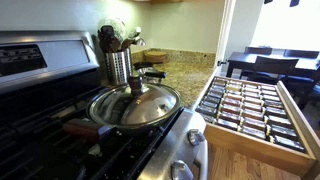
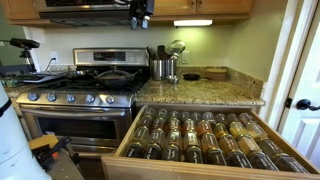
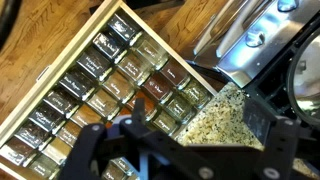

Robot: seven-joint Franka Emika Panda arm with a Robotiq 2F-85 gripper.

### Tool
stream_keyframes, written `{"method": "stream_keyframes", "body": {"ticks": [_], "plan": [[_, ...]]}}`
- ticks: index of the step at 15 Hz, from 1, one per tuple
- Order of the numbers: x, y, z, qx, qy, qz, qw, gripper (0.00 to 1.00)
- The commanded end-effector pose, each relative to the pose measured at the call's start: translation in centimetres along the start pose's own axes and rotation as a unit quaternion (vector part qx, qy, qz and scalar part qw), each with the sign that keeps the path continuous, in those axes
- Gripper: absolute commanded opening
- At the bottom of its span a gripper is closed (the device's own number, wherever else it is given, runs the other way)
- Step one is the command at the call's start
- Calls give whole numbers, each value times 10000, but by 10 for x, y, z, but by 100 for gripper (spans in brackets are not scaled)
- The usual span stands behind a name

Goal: Close the drawer

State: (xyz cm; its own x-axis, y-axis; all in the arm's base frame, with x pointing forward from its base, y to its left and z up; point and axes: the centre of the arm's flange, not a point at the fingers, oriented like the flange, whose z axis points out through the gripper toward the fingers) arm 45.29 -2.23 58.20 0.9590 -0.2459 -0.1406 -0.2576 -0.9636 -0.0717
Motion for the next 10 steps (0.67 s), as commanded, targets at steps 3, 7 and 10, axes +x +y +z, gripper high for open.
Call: {"method": "stream_keyframes", "body": {"ticks": [3,7,10], "plan": [[0,0,0,-1,-1,0,10000,100],[1,2,1,15,23,7,10000,100],[4,17,13,162,133,105,9997,100]]}}
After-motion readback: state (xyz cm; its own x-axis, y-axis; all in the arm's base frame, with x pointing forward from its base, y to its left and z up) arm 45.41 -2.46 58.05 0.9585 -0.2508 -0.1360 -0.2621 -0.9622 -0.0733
